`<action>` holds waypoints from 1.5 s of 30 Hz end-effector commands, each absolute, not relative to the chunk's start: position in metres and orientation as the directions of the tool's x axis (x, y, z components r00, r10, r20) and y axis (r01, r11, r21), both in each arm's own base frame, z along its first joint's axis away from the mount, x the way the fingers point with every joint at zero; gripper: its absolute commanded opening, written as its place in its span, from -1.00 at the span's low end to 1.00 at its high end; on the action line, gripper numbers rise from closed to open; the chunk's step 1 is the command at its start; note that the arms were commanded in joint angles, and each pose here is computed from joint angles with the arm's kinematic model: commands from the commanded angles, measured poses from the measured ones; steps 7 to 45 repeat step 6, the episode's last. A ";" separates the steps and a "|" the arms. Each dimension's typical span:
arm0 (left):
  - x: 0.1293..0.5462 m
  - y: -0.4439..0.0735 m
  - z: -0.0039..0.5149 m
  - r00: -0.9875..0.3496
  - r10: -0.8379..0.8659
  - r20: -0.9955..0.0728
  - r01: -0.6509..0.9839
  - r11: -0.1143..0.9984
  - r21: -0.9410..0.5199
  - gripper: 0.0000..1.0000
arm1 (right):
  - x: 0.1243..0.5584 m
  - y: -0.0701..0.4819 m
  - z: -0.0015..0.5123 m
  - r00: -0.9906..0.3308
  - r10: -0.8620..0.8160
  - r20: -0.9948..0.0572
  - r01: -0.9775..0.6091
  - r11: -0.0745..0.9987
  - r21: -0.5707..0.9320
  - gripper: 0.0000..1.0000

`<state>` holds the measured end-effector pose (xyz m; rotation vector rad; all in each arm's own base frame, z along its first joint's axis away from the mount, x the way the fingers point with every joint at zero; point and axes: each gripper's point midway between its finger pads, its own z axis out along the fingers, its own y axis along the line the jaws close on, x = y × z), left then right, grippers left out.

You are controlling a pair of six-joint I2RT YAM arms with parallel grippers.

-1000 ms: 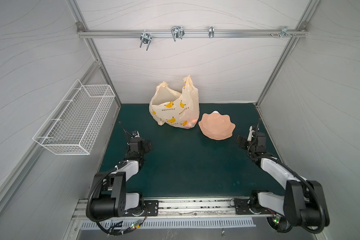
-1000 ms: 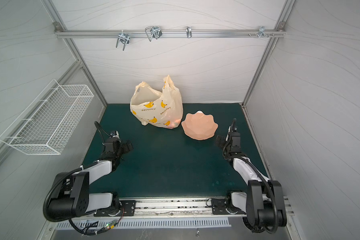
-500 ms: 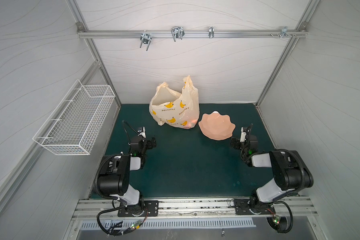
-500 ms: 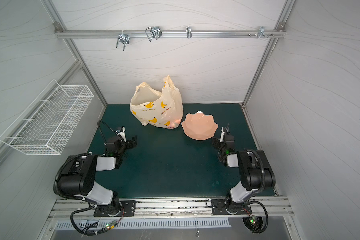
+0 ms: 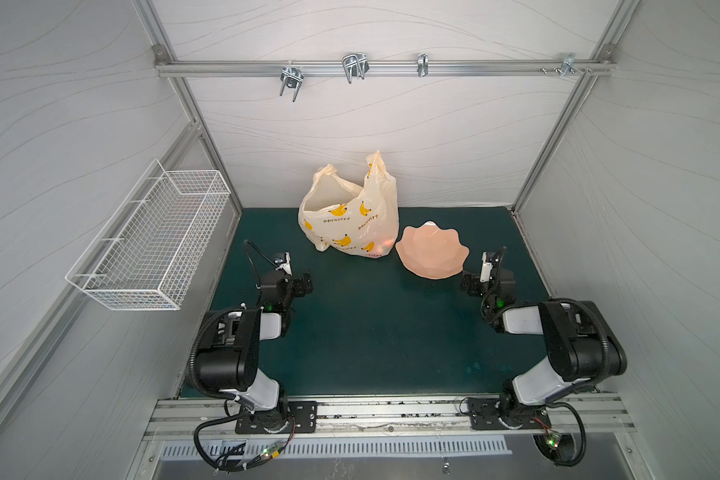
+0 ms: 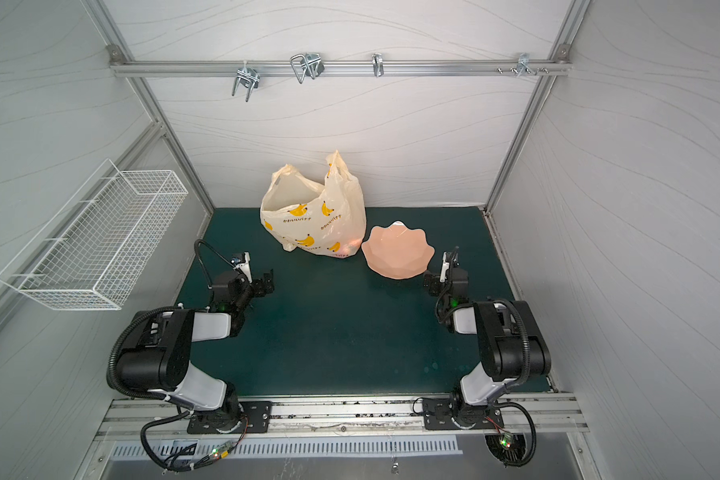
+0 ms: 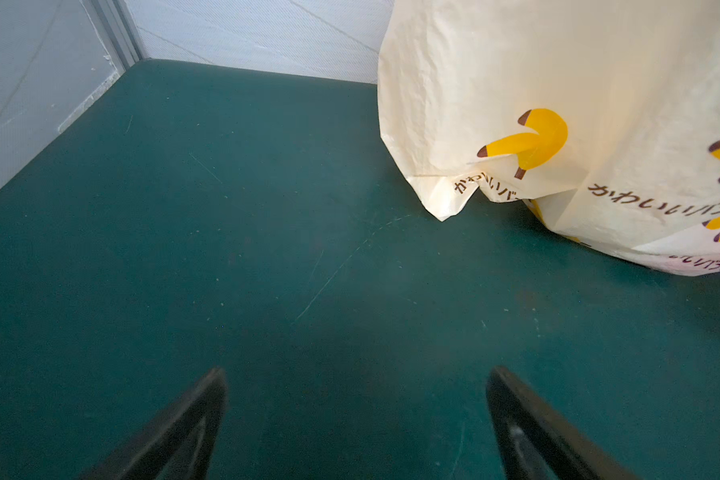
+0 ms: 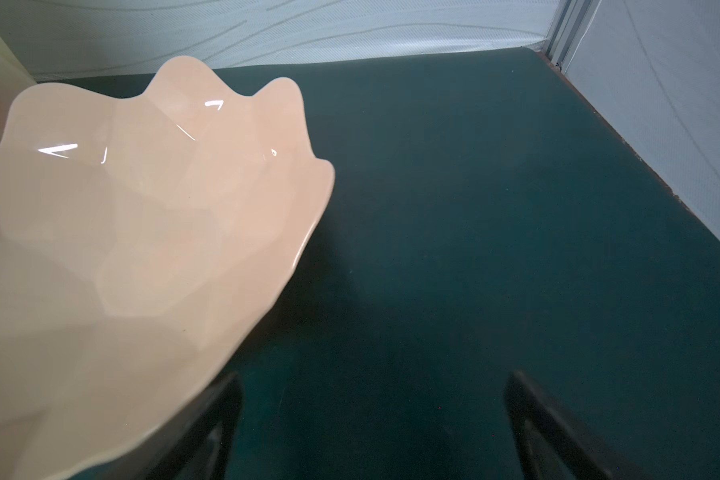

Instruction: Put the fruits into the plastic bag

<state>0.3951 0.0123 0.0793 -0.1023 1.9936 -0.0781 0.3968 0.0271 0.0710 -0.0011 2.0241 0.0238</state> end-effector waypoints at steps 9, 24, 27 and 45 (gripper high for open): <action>0.402 0.013 0.091 -0.369 -0.093 -0.925 -0.023 0.996 -0.091 0.98 | 0.401 0.029 0.083 -0.401 -0.010 -0.916 -0.026 1.000 0.000 0.98; 0.402 0.013 0.091 -0.369 -0.093 -0.925 -0.023 0.996 -0.091 0.98 | 0.401 0.029 0.083 -0.401 -0.010 -0.916 -0.026 1.000 0.000 0.98; 0.402 0.013 0.091 -0.369 -0.093 -0.925 -0.023 0.996 -0.091 0.98 | 0.401 0.029 0.083 -0.401 -0.010 -0.916 -0.026 1.000 0.000 0.98; 0.402 0.013 0.091 -0.369 -0.093 -0.925 -0.023 0.996 -0.091 0.98 | 0.401 0.029 0.083 -0.401 -0.010 -0.916 -0.026 1.000 0.000 0.98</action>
